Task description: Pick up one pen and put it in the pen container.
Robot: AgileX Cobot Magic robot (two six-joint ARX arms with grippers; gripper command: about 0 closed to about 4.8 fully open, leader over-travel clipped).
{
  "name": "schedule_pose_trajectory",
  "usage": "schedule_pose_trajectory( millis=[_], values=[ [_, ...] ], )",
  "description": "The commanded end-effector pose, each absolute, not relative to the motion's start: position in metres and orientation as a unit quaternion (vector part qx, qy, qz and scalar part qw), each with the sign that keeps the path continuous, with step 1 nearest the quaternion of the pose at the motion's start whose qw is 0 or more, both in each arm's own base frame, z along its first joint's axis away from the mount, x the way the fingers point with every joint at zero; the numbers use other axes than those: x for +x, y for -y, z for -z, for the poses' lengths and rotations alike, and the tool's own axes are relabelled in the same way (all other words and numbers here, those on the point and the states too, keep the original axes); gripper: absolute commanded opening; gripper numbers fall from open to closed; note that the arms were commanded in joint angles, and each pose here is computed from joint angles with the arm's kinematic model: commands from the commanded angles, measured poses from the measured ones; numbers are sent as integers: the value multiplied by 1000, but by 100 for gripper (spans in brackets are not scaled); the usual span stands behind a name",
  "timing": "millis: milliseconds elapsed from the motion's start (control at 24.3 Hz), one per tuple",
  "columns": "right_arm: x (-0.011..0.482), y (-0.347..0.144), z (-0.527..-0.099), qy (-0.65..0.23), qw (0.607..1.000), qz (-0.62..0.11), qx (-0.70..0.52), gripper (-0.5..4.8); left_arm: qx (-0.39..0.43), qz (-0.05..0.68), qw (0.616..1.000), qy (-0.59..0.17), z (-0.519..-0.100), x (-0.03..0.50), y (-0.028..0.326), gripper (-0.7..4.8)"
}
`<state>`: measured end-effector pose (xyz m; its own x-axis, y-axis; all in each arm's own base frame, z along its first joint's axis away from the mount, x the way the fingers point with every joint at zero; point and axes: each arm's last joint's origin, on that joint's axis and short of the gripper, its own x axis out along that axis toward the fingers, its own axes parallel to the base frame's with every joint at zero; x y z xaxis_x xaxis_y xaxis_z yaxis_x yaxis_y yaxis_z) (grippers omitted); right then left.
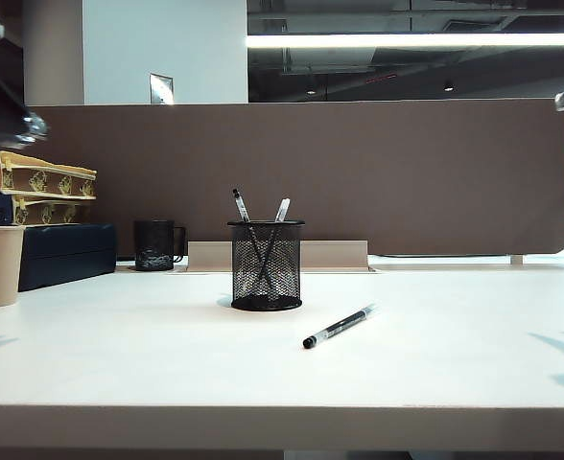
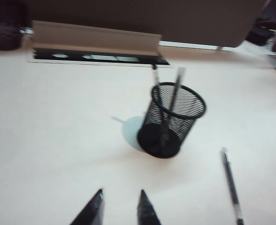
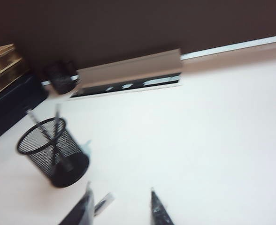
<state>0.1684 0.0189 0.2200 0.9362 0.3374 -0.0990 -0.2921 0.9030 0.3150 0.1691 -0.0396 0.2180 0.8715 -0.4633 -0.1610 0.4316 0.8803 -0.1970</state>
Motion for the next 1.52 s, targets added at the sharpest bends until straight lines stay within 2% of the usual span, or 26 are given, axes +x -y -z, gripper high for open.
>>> schedule_pose_trajectory(
  millis=[41, 329, 493, 657, 822, 1068, 1520],
  values=[
    [173, -24, -223, -73, 961, -203, 172, 149, -80, 292, 949, -90, -221, 171, 46, 89],
    [183, -28, -225, -101, 947, -233, 198, 149, -73, 279, 956, -53, -227, 172, 45, 90],
    [198, -30, -234, -104, 946, -237, 197, 150, -75, 277, 955, -69, -222, 176, 46, 90],
    [207, -31, -236, -111, 945, -236, 198, 150, -83, 280, 952, -94, -216, 183, 48, 134],
    [215, -33, -228, -134, 941, -235, 202, 150, -98, 282, 949, -98, -212, 190, 50, 135],
    [222, -45, -214, -172, 932, -248, 202, 150, -94, 329, 933, -111, -211, 196, 72, 135],
    [230, -55, -199, -216, 918, -255, 214, 150, -89, 371, 912, -153, -207, 218, 99, 136]
  ],
)
